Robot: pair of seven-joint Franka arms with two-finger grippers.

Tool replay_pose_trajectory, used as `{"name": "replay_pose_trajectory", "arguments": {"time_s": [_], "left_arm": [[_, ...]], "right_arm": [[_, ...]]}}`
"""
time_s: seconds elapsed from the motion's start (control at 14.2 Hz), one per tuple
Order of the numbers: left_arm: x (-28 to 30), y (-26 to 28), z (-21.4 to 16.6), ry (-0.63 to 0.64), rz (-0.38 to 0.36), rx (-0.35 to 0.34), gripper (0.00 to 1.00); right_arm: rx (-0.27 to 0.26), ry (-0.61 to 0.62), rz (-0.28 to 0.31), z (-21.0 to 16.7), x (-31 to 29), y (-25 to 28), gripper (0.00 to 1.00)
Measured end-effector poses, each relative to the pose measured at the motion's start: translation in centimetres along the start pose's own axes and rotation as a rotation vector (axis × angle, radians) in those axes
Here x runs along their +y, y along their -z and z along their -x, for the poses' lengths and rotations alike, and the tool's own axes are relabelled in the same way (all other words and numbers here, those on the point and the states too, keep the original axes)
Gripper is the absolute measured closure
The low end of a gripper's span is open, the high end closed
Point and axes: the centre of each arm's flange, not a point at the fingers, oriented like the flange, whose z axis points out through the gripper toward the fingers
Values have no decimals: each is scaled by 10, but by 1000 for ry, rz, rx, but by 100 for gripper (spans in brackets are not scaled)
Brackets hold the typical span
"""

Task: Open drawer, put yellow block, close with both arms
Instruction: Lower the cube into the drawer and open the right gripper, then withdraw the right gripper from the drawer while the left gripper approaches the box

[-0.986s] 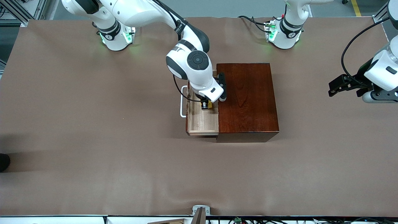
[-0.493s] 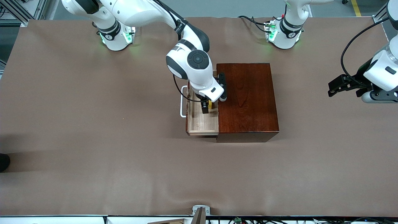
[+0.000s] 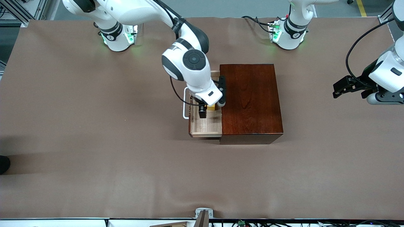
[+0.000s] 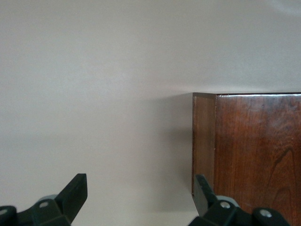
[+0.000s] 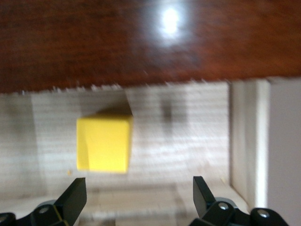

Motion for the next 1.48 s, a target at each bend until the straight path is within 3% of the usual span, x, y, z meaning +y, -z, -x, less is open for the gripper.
{"name": "replay_pose_trajectory", "arguments": {"time_s": [0.21, 0.35, 0.63, 0.92, 1.27, 1.48], "left_arm": [[0, -2, 0, 0, 0, -3, 0], [0, -2, -1, 0, 0, -4, 0], [16, -1, 0, -27, 4, 4, 0], [55, 7, 4, -98, 13, 21, 0], [138, 10, 22, -285, 24, 36, 0], [208, -4, 39, -477, -38, 38, 0]], "right_arm": [[-37, -131, -11, 23, 9, 33, 0], [-35, -204, -5, 47, 27, 59, 0], [2, -415, -72, 140, 80, 115, 0], [-18, -549, -84, 227, 108, 163, 0], [-35, -673, -91, 300, 128, 183, 0], [-44, -761, -102, 355, 144, 183, 0]]}}
